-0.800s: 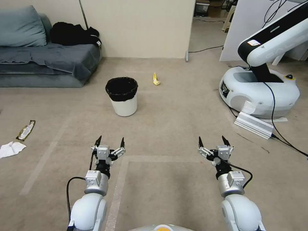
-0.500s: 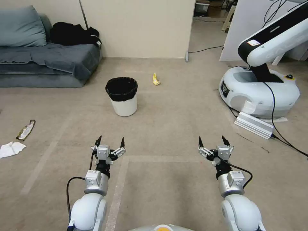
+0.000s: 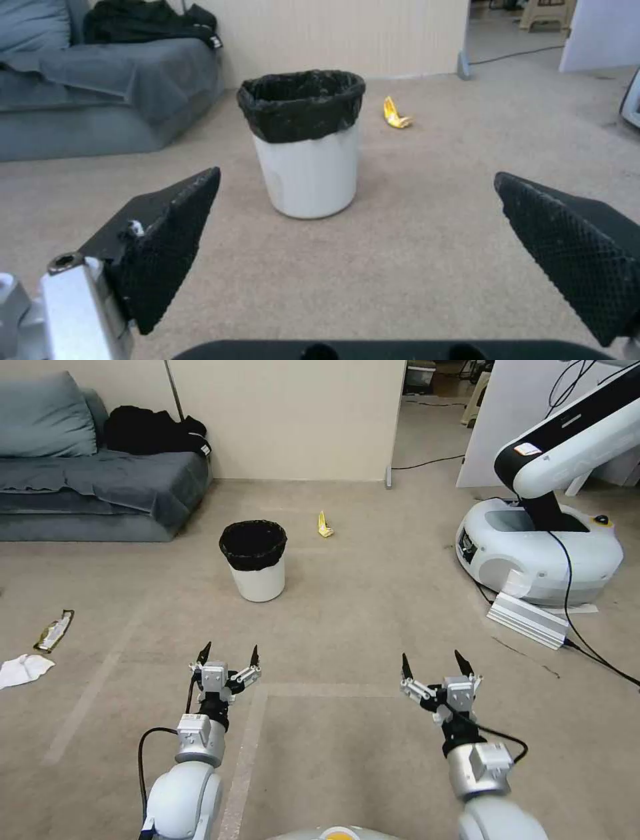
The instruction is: Pick up the trash bin, then pick up the garbage from the floor and place it into the trash bin.
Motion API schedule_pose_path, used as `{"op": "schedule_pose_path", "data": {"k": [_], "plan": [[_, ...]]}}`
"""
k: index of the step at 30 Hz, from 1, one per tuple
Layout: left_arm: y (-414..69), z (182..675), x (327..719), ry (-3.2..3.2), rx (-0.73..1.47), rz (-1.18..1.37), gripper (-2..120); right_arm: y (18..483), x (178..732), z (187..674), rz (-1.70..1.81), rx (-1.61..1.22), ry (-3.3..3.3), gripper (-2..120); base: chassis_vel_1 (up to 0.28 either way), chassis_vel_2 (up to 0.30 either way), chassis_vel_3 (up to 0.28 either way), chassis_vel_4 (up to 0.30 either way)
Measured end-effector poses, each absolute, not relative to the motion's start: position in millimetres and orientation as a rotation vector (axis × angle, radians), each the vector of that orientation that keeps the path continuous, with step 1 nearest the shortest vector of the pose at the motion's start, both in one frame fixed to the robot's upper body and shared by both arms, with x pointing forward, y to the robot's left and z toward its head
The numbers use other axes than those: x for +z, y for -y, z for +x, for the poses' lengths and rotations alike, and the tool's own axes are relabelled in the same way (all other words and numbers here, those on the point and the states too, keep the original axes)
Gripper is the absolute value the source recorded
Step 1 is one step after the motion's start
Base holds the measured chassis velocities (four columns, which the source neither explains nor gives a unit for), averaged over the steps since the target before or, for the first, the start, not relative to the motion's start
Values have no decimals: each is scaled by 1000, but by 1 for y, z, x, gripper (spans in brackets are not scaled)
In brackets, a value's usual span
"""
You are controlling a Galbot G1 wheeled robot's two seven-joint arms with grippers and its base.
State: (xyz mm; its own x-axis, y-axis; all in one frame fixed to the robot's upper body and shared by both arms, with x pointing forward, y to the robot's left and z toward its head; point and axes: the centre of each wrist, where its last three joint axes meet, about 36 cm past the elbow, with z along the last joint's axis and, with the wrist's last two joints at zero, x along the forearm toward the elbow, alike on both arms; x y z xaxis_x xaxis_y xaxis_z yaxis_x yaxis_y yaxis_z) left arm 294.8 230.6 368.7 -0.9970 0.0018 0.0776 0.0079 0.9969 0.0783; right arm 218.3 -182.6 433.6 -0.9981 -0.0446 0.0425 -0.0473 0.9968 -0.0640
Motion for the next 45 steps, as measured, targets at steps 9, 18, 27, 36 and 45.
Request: {"op": "schedule_pose_path", "data": {"k": [9,18,27,36,45], "plan": [[-221,243,432,2975,-236,130,99,169,479,188,65,63,3136,100,0,0,0,0],[-214,203,492,2888,-331,270,99,169,478,189,63,57,3177,100,0,0,0,0],[-210,193,495,2822,-318,303,99,168,475,189,88,69,3167,100,0,0,0,0],[-210,193,493,2825,-331,292,99,168,473,190,112,78,3157,100,0,0,0,0],[-212,193,492,2824,-342,288,99,167,472,190,124,64,3151,100,-82,74,82,-80]]}}
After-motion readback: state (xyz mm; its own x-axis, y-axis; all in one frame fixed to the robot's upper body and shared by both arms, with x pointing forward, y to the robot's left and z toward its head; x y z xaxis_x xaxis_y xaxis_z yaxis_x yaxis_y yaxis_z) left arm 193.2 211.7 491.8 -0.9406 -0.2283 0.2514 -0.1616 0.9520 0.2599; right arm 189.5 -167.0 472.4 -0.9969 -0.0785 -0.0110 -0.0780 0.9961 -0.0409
